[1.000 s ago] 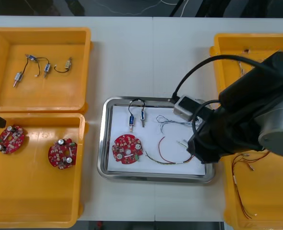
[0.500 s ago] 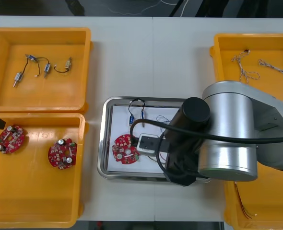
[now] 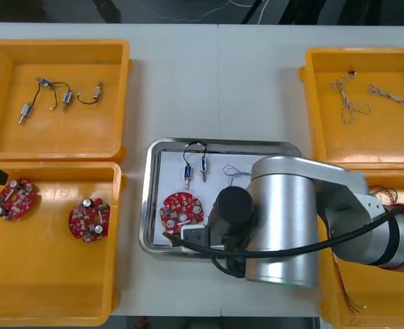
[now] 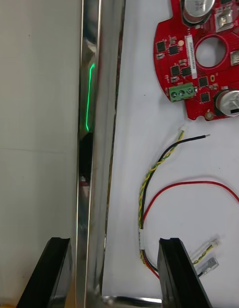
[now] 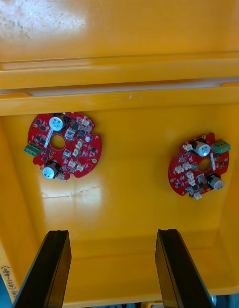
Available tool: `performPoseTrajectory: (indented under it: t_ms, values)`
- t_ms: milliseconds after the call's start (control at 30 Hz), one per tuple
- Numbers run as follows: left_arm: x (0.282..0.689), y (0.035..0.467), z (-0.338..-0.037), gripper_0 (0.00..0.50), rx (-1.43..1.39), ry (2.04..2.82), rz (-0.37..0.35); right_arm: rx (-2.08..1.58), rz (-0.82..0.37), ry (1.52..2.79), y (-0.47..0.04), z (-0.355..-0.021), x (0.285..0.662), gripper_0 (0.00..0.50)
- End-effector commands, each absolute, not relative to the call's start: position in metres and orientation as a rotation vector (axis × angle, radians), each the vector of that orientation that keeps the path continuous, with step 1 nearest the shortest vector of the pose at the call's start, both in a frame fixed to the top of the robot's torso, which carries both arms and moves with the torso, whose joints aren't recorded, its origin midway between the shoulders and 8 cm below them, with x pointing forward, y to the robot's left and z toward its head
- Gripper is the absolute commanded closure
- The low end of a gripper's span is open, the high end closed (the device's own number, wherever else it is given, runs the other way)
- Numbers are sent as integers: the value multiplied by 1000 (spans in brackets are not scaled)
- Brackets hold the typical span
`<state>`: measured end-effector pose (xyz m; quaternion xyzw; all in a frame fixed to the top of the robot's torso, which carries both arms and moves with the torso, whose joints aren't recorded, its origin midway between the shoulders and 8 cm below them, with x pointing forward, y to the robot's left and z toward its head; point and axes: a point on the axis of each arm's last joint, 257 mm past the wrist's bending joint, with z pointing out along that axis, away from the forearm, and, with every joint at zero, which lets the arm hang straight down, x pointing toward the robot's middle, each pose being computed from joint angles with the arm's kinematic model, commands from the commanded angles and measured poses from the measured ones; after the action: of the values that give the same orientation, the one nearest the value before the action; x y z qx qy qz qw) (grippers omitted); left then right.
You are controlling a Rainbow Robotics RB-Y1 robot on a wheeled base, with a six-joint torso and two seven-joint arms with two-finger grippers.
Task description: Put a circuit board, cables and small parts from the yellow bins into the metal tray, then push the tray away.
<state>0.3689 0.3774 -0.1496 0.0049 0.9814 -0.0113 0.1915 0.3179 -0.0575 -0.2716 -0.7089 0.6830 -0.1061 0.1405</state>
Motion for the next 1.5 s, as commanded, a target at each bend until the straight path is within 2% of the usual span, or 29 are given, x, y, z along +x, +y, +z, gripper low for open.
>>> performPoseTrajectory:
  t_ms: [33, 333, 600, 1133, 1267, 1500]
  values:
    - [367, 378, -145, 0, 18, 2732, -26, -2086, -296, 1930, -40, -281, 309, 0]
    - [367, 378, -145, 0, 18, 2732, -26, -2081, -291, 1952, -33, -301, 299, 0]
    - [367, 378, -145, 0, 18, 2732, -26, -2097, -360, 1944, -38, -321, 294, 0]
    - [367, 378, -145, 0, 18, 2732, -26, -2042, -366, 1958, -25, -335, 291, 0]
    - [367, 378, -145, 0, 18, 2732, -26, -2023, -379, 1950, -25, -336, 293, 35]
    - [367, 378, -145, 0, 18, 2732, -26, -1995, -378, 1940, -20, -340, 298, 36]
